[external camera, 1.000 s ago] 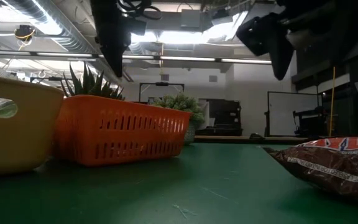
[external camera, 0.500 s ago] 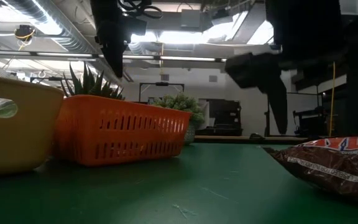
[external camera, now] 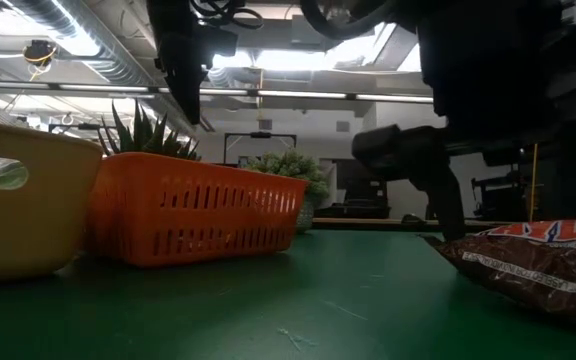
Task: Sort candy
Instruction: Put the brown chocolate into the orange bin, then put the red candy into the yellow bin
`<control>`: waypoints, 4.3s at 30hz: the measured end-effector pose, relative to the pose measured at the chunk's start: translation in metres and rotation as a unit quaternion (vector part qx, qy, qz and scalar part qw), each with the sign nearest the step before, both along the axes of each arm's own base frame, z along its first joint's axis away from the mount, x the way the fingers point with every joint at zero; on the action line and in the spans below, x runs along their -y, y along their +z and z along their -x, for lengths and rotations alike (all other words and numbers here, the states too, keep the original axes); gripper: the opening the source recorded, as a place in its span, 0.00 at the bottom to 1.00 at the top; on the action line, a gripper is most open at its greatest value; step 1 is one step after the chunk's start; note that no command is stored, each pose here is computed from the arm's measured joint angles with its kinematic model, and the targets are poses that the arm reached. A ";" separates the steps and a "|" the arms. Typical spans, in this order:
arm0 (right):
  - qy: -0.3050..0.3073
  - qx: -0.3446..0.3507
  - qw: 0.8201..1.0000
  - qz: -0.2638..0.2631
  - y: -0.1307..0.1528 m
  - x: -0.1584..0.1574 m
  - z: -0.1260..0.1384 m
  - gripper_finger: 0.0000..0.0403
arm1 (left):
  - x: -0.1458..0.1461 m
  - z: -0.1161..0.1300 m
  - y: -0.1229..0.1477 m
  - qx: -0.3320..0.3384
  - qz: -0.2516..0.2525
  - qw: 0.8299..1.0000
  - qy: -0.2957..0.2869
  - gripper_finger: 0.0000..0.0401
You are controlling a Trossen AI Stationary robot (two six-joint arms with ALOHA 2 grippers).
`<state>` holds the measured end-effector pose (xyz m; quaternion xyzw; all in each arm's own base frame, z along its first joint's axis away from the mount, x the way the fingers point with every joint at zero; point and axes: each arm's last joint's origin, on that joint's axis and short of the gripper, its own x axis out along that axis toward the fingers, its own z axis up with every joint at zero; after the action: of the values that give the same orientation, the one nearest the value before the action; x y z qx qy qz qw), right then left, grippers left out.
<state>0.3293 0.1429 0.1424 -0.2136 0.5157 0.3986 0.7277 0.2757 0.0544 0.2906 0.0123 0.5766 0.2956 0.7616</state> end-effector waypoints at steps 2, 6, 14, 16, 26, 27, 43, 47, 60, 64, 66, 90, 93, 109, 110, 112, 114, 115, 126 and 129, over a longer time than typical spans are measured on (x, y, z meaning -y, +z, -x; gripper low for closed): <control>0.000 0.001 1.000 -0.001 0.000 0.000 0.000 0.53 | 0.000 0.000 0.000 0.000 0.000 1.000 0.000 0.34; -0.001 0.003 1.000 -0.001 0.000 0.000 -0.001 0.41 | 0.000 0.000 0.000 0.000 0.000 1.000 0.000 0.34; -0.005 0.003 1.000 0.012 0.002 0.001 0.000 0.17 | 0.000 0.000 0.000 0.000 0.000 1.000 0.000 0.34; -0.005 -0.002 1.000 0.016 0.005 0.001 -0.001 0.11 | 0.000 0.000 0.000 0.000 0.000 1.000 0.000 0.34; -0.015 0.005 0.998 0.068 0.051 -0.001 -0.014 0.07 | 0.000 0.000 0.000 0.000 0.000 1.000 0.000 0.34; -0.014 0.018 0.997 0.080 0.057 -0.002 -0.017 0.07 | 0.000 0.000 0.000 0.000 0.000 1.000 0.000 0.34; -0.101 0.280 0.944 0.144 0.106 0.035 -0.077 0.07 | 0.000 0.000 0.000 0.000 0.000 1.000 0.000 0.34; -0.112 0.287 0.941 0.142 0.108 0.042 -0.080 0.08 | 0.000 0.000 0.000 0.000 0.000 1.000 0.000 0.34; -0.113 0.287 0.941 0.142 0.108 0.042 -0.080 0.31 | 0.000 0.000 0.000 0.000 0.000 1.000 0.000 0.34; -0.154 0.258 0.938 0.174 0.109 0.039 -0.074 0.39 | 0.000 0.000 0.000 0.000 0.000 1.000 0.000 0.34; -0.184 0.223 0.936 0.202 0.115 0.038 -0.068 0.42 | 0.000 0.000 0.000 0.000 0.000 1.000 0.000 0.34; -0.382 -0.336 0.839 0.194 0.027 0.050 0.041 0.44 | 0.000 -0.001 0.000 0.008 -0.001 1.000 0.000 0.34; -0.382 -0.346 0.839 0.175 0.018 0.050 0.044 0.44 | 0.000 -0.003 0.001 0.015 -0.002 1.000 0.000 0.34; -0.395 -0.246 0.860 0.208 0.009 0.053 0.034 0.44 | 0.000 -0.003 0.001 0.017 -0.003 1.000 0.000 0.34; -0.395 -0.243 0.860 0.212 0.009 0.053 0.034 0.44 | 0.000 -0.003 0.001 0.017 -0.003 1.000 0.000 0.34; -0.396 -0.236 0.860 0.219 0.008 0.053 0.034 0.44 | 0.000 -0.003 0.001 0.017 -0.003 1.000 0.000 0.34; -0.396 -0.230 0.861 0.222 0.004 0.054 0.035 0.44 | 0.000 -0.003 0.001 0.017 -0.003 1.000 0.000 0.34; -0.396 -0.230 0.860 0.226 0.001 0.055 0.038 0.44 | 0.000 -0.003 0.001 0.017 -0.003 1.000 0.000 0.34; -0.388 -0.241 0.854 0.247 -0.014 0.060 0.051 0.26 | -0.001 -0.005 0.001 0.027 -0.004 1.000 0.000 0.34; -0.379 -0.236 0.859 0.251 -0.009 0.059 0.048 0.14 | 0.001 -0.007 0.002 0.034 -0.005 0.999 -0.003 0.34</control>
<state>0.2816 0.0839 0.1336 -0.0765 0.7954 -0.0127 0.6011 0.2823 0.0538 0.2924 0.0078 0.5484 0.2968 0.7817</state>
